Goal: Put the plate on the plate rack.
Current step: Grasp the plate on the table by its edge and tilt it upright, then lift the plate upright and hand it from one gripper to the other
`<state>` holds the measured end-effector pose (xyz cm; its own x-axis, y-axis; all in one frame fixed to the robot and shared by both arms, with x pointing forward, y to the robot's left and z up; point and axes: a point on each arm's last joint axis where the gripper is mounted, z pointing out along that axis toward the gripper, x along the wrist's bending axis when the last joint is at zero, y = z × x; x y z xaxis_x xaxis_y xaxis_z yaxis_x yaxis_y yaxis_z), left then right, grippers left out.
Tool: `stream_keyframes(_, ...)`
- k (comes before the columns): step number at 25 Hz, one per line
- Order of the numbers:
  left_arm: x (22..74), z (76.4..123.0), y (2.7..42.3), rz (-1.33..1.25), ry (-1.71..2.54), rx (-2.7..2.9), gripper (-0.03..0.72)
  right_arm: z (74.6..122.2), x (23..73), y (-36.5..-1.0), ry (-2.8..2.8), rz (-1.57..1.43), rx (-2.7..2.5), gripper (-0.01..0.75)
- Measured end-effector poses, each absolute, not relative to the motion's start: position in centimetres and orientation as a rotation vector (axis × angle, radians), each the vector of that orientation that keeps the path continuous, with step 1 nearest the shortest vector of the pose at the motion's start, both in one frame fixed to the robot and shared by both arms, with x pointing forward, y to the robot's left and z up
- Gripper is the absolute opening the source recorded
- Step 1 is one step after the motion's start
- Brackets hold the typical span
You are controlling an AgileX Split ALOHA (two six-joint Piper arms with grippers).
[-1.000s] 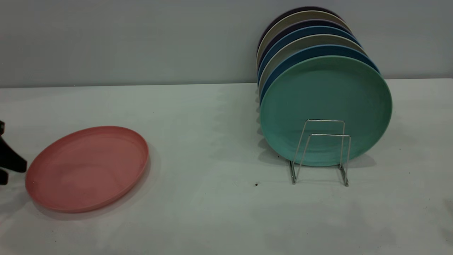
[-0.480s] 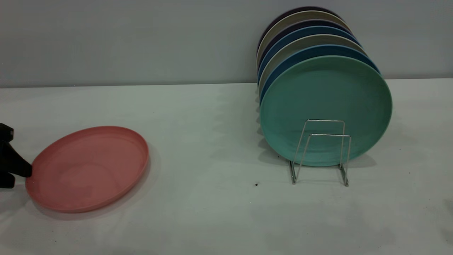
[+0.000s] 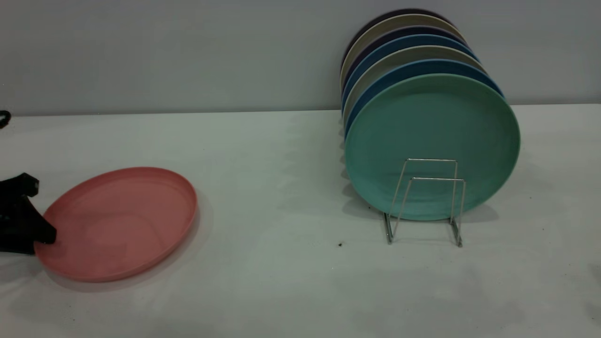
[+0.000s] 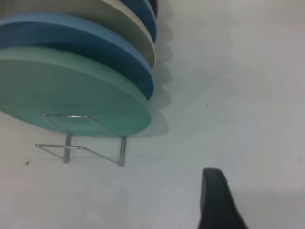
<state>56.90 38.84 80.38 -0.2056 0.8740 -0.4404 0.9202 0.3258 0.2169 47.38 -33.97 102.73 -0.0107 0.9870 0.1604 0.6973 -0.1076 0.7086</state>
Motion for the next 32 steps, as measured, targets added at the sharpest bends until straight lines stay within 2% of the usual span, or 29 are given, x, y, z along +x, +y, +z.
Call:
stream_keyframes(5,56.9,80.2,38.9,-0.118,2.121,1.574,0.245,102.7,47.4,-34.0,1.742,0.907,1.845,0.46)
stream_keyframes(14,57.7,80.6,39.0,-0.099,2.089,1.58,0.029,102.7,47.4,-34.0,1.74,0.908,1.846,0.429)
stream_keyframes(24,58.2,81.1,38.2,-0.138,1.964,1.543,0.02,102.9,47.4,-33.6,1.739,0.977,1.865,0.32)
stream_keyframes(32,59.3,85.0,36.1,-0.131,1.757,1.534,0.02,103.7,47.5,-31.9,1.822,1.23,1.793,0.312)
